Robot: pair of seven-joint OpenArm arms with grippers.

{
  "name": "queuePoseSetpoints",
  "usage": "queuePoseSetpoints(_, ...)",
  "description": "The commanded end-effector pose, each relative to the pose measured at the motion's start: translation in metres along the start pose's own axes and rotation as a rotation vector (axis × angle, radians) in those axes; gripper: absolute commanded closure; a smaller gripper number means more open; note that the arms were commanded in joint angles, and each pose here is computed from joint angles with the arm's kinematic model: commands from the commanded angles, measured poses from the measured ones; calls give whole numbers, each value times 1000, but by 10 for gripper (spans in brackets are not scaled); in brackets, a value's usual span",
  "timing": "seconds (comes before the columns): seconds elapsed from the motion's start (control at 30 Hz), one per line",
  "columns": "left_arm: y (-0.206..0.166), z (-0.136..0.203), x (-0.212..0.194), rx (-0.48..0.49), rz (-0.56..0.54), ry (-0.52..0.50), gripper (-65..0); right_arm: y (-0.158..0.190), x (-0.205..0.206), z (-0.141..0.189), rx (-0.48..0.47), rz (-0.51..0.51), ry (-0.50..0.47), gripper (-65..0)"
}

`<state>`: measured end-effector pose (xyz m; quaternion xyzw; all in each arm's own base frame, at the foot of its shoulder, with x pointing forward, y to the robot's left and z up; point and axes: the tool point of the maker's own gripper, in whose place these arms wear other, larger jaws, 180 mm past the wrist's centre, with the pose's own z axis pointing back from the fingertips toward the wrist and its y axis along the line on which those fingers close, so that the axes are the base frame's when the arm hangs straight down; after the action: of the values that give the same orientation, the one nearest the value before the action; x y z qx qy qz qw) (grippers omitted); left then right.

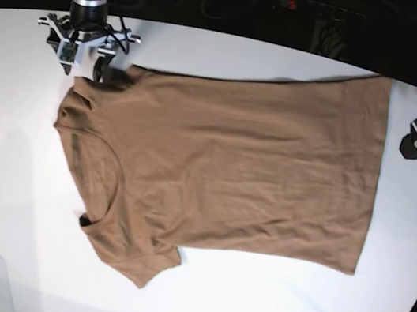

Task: Layout the t-shirt on the table in an organized manner, then fold the t-shirt properly
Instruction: 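Release the shirt and raise both grippers away, then lower both grippers to grasp the shirt's hem corners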

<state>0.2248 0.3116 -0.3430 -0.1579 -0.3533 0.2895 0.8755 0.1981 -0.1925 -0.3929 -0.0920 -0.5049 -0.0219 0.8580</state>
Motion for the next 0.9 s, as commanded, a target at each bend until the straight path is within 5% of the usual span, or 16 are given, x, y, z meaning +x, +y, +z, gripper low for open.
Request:
queuePoseSetpoints(0.0, -10, 4, 11, -28, -14, -28, -379, -4, 5, 4, -4, 5, -27, -354)
queuePoseSetpoints(0.37, -7, 4, -1, -24, 7, -10, -380, -45, -10, 5, -157, -56, 12, -353)
queuePoseSetpoints(0.87, -2, 3, -7, -14, 17, 4, -378, -25, 48, -22, -110, -81, -141, -356)
